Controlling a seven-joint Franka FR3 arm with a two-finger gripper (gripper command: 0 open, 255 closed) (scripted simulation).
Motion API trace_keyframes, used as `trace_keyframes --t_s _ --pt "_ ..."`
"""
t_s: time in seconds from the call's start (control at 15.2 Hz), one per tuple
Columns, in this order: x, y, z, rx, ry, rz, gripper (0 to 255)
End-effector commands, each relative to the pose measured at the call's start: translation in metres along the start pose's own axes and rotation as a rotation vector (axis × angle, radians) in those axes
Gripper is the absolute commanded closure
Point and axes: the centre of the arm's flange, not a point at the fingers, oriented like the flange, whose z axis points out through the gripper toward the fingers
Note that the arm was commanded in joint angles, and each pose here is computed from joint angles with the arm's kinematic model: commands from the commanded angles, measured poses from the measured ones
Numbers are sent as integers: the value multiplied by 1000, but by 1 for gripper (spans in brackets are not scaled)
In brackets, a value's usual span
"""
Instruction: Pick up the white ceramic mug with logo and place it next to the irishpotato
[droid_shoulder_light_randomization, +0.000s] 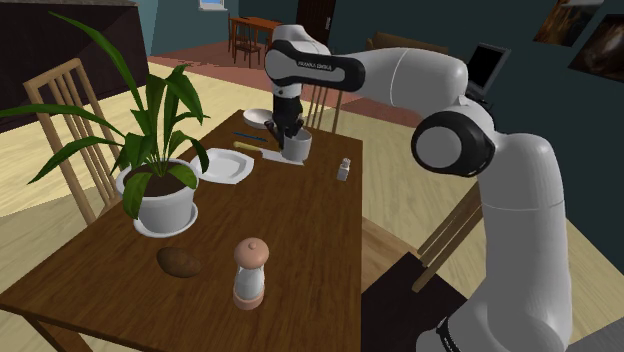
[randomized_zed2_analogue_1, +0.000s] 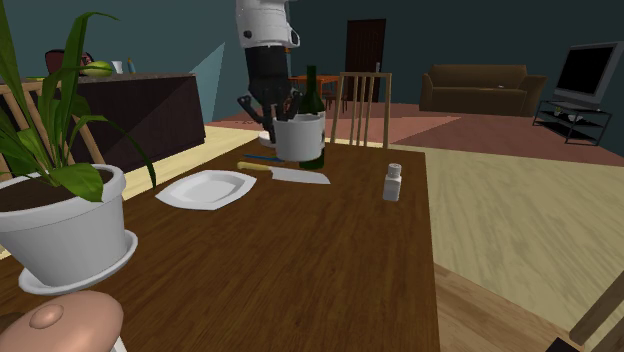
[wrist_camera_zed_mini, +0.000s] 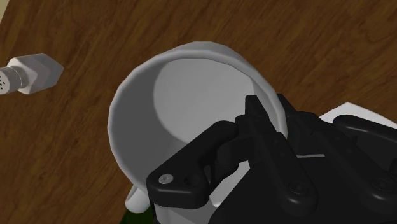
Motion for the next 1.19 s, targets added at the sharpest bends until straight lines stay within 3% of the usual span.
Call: trace_keyframes --t_s 0.0,1.12 --pt "-16 -24 -1 0 1 1 255" --pt "-129 -218 -2 0 1 1 255"
